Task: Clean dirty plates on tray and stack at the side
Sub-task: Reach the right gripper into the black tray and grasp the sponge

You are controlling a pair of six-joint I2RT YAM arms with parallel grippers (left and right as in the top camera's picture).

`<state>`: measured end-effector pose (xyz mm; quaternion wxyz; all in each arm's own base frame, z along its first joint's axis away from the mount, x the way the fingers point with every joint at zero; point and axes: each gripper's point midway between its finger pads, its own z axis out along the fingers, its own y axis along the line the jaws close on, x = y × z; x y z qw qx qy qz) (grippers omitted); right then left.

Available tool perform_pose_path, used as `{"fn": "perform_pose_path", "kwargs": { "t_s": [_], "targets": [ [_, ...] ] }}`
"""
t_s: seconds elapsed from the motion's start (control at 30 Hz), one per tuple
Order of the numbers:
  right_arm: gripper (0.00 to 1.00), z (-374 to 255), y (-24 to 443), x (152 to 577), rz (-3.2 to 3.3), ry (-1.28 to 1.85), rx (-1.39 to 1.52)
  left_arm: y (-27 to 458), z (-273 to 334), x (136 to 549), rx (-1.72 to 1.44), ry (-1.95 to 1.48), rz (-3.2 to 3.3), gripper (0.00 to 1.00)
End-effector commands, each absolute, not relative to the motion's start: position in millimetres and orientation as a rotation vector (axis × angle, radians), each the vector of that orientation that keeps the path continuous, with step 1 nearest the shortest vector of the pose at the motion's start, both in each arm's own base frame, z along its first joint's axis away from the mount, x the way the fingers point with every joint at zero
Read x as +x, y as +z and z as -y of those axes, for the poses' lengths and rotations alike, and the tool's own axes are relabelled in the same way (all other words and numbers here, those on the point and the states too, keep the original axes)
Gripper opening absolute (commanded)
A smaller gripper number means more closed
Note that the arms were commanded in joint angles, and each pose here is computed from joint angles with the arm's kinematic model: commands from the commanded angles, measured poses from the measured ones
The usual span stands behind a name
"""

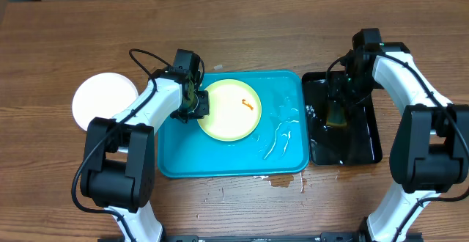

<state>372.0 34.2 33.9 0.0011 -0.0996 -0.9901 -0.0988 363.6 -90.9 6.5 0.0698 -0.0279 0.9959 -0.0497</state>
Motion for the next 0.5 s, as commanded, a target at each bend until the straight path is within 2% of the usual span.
{"fn": "perform_pose_path", "kwargs": {
  "t_s": [0.0,0.07,0.17,0.2,0.37,0.47],
  "targets": [
    [0.46,-28.7,26.0,373.5,3.126,-0.245,-0.307,-1.6,89.3,358.2,-0.042,-0.114,-3.018,0.19],
    [0.39,-28.7,21.7,373.5,3.132,-0.246,-0.307,-1.6,89.3,358.2,-0.041,-0.114,-3.018,0.20],
    [0.20,-29.0,12.2,376.3,3.158,-0.254,-0.306,-1.6,89.3,358.2,-0.041,-0.114,-3.018,0.20],
    [0.18,-29.0,8.3,377.1,3.169,-0.257,-0.305,-1.6,89.3,358.2,-0.042,-0.114,-3.018,0.20],
    [0.17,-29.1,-16.4,368.2,3.181,-0.262,-0.317,-1.6,89.3,358.1,-0.041,-0.113,-3.018,0.20],
    [0.25,-33.8,-15.5,367.2,3.173,-0.307,-0.314,-1.8,89.3,358.2,-0.042,-0.114,-3.018,0.20]
  ]
}}
